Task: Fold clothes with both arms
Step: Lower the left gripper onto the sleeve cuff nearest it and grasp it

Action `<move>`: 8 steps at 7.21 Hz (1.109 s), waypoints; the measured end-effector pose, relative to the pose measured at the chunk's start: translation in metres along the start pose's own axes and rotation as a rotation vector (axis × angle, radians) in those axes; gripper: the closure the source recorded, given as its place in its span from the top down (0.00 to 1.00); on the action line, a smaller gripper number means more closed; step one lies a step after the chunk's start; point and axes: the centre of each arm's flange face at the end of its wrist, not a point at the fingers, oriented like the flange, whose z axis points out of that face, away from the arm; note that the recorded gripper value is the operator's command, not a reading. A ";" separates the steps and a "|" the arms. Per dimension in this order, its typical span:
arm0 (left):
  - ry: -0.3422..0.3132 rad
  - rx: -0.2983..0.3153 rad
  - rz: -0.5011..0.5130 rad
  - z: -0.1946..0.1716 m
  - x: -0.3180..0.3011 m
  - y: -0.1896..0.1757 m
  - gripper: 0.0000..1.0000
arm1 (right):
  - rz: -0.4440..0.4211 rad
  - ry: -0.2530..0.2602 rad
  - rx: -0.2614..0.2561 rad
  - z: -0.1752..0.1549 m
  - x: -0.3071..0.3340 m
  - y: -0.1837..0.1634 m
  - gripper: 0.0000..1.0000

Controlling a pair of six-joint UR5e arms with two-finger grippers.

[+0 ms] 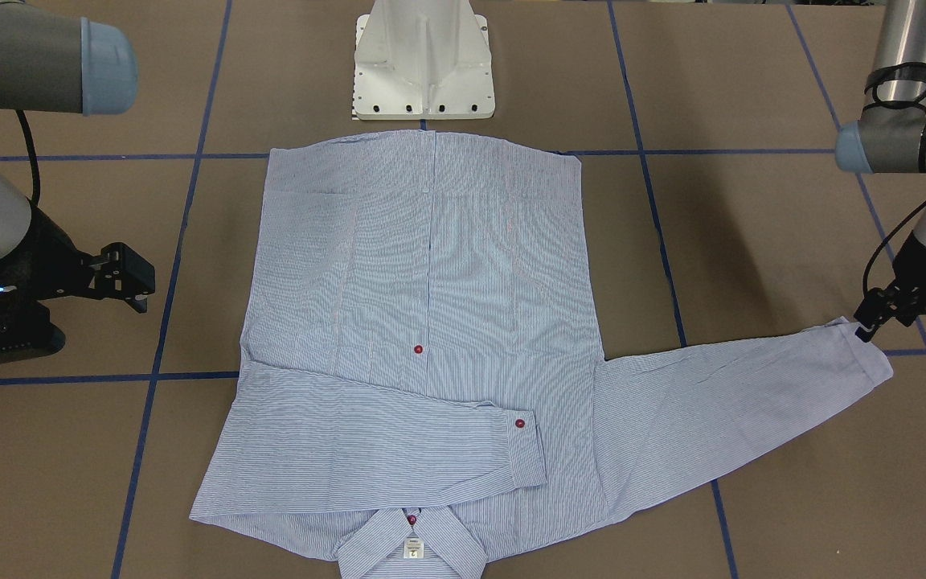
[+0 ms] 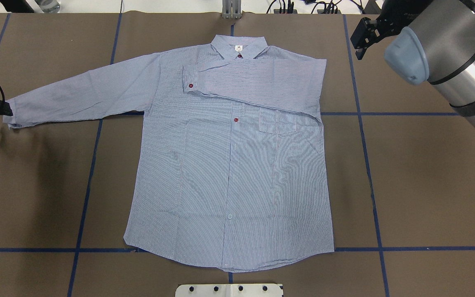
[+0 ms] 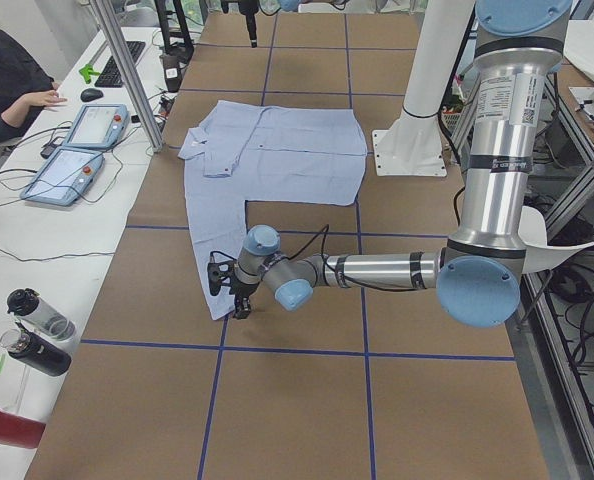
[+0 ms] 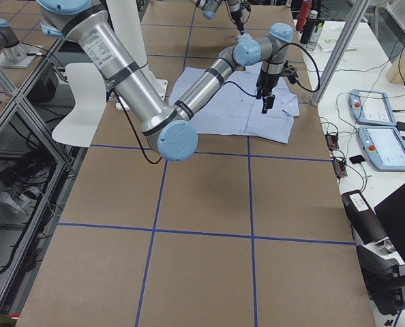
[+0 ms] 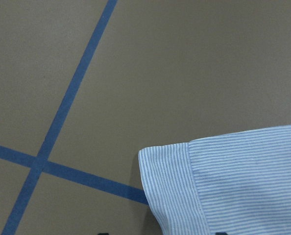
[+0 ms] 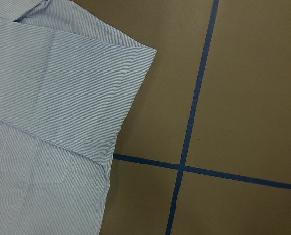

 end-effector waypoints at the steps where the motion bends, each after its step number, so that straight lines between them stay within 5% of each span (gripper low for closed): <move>1: -0.004 -0.003 0.000 0.003 0.000 0.000 0.74 | 0.000 0.001 0.000 0.000 0.001 0.000 1.00; 8: -0.011 -0.009 -0.003 0.013 0.005 -0.005 0.59 | 0.000 0.005 0.001 0.002 0.005 0.005 1.00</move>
